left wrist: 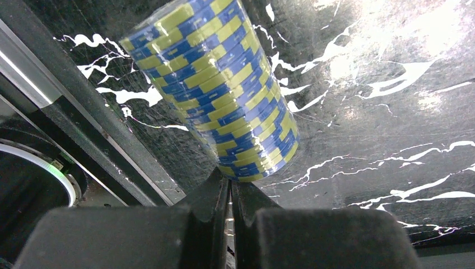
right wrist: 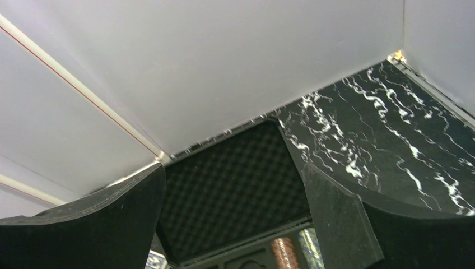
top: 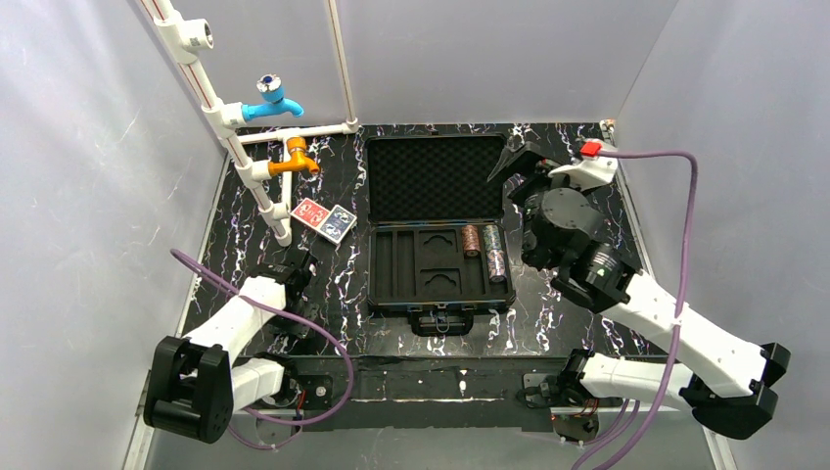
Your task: Pack up texas hold em set
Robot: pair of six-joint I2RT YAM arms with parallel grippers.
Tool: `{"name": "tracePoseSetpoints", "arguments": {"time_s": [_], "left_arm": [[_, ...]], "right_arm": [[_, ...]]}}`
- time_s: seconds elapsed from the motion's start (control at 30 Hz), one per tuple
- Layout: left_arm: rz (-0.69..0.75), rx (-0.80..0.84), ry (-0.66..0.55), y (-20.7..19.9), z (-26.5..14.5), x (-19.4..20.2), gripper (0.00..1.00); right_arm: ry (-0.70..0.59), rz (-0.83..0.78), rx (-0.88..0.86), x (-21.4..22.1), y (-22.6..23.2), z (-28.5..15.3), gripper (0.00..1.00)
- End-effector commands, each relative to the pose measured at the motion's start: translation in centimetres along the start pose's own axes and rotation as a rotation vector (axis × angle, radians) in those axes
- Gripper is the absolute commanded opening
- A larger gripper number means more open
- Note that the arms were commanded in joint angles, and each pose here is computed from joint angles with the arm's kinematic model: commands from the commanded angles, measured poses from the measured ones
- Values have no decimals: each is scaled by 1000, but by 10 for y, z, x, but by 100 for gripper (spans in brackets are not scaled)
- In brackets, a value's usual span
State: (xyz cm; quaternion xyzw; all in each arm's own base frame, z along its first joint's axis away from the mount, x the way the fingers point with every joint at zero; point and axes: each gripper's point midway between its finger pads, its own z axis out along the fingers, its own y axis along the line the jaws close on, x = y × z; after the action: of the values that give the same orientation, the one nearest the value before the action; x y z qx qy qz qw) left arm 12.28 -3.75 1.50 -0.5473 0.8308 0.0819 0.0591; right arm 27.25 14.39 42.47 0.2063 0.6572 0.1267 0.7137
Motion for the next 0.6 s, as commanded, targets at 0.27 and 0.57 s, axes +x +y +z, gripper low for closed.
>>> {"name": "tracePoseSetpoints", "arguments": {"time_s": [0.27, 0.57], "left_arm": [[189, 45, -13, 9, -7, -3, 0], [321, 101, 1, 4, -29, -4, 0]], "right_arm": [[125, -181, 27, 68, -11, 2, 100], [229, -293, -81, 112, -13, -6, 100]]}}
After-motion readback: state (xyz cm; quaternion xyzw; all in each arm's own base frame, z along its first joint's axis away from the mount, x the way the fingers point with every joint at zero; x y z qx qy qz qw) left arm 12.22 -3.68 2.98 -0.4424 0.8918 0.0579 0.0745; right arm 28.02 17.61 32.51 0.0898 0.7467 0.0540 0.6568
